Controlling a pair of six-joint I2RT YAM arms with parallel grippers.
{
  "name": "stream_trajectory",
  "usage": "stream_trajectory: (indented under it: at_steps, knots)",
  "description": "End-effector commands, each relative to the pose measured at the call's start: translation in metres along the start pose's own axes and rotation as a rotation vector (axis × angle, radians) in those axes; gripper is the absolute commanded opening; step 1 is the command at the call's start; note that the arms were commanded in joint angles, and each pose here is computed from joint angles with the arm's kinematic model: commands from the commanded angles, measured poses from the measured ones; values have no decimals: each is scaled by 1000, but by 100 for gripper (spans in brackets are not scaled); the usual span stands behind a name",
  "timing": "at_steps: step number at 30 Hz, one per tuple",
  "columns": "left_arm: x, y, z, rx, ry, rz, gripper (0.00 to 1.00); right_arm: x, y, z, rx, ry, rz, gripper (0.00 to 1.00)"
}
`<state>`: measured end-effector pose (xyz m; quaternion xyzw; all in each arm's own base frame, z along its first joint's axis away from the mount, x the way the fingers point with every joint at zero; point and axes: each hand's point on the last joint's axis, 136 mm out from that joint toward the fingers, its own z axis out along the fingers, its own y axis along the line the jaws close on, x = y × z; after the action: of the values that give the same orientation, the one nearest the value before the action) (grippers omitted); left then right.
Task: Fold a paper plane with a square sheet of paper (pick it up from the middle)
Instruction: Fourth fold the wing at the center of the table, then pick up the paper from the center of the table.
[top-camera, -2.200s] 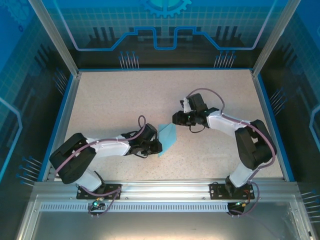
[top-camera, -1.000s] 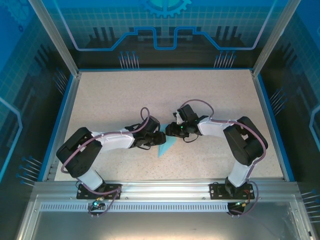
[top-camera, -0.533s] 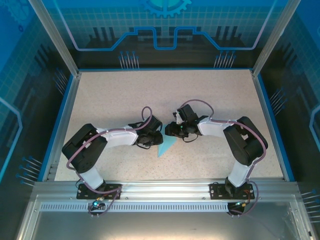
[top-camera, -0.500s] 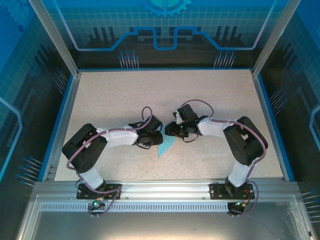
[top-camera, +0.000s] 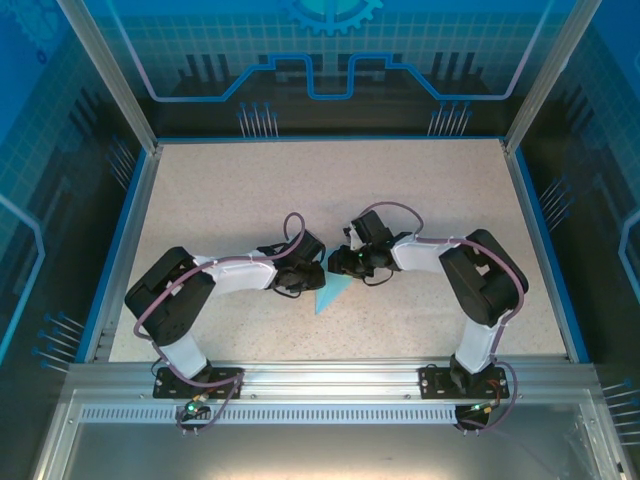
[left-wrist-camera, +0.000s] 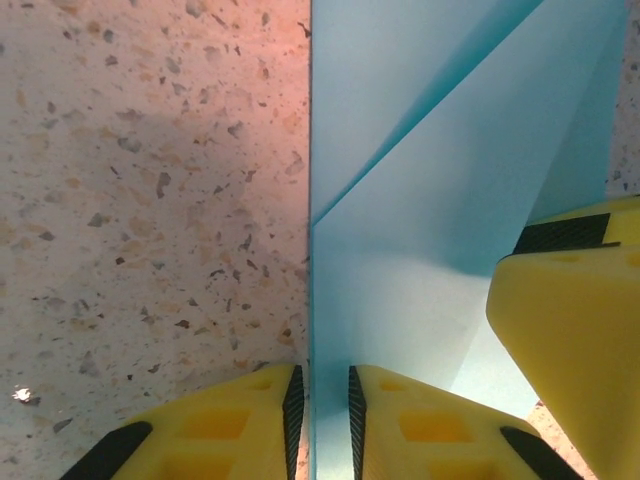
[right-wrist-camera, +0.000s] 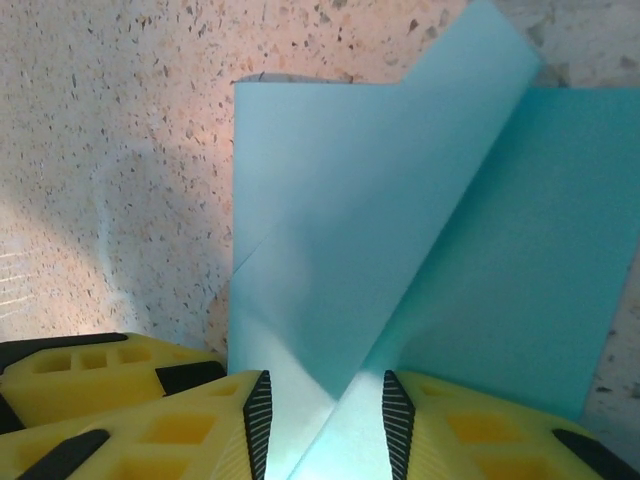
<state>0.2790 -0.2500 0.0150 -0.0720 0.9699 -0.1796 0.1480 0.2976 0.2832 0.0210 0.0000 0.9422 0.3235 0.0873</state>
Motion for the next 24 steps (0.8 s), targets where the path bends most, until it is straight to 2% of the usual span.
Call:
stream_trajectory:
  at_steps: [1,15,24]
  knots:
    - [4,14,5,-64,25,0,19,2,11,6,-30,20,7,35]
    - [8,14,9,-44,35,-18,12,4,11,14,-27,41,165,29]
    - [8,9,6,-14,33,-23,12,2,21,13,-82,27,110,19]
